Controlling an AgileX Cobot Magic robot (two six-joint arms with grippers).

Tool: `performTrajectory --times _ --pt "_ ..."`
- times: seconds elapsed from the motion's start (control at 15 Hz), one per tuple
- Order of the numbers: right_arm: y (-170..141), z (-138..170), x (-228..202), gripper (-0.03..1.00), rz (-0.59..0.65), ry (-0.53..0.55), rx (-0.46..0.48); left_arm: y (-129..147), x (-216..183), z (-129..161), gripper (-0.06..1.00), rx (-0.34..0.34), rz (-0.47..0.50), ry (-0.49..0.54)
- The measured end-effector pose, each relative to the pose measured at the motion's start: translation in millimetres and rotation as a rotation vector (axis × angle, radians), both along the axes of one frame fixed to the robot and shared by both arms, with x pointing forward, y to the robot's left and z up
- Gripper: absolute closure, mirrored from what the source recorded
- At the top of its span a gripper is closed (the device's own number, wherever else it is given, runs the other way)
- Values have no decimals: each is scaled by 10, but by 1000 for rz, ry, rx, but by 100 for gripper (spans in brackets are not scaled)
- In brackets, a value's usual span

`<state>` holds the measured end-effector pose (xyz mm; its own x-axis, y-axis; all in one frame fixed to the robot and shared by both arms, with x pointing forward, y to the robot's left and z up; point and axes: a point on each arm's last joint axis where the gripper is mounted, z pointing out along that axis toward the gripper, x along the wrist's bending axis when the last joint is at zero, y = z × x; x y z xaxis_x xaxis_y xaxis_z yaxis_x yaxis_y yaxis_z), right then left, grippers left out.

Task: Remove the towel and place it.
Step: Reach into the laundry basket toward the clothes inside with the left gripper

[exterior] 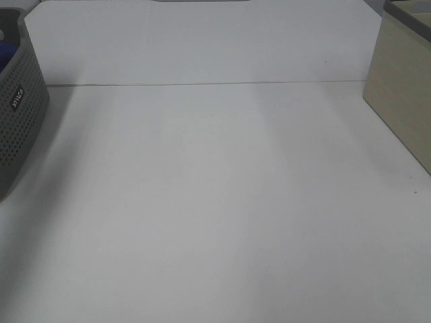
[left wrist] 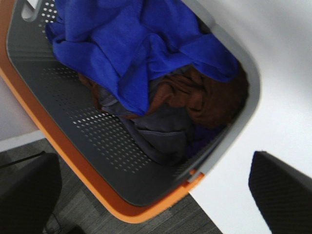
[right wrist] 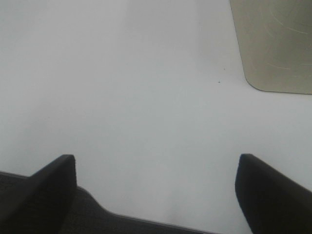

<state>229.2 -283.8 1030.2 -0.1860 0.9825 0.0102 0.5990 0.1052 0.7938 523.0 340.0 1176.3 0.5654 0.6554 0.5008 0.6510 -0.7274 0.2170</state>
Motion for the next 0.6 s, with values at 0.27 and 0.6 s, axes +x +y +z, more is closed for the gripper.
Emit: performTrajectory --times 0.27,0.6 --pt "0 0 0 11 0 0 0 321 539 -123 -5 61 -20 50" --pt "0 0 0 11 0 0 0 875 1049 -927 -5 136 -50 260"
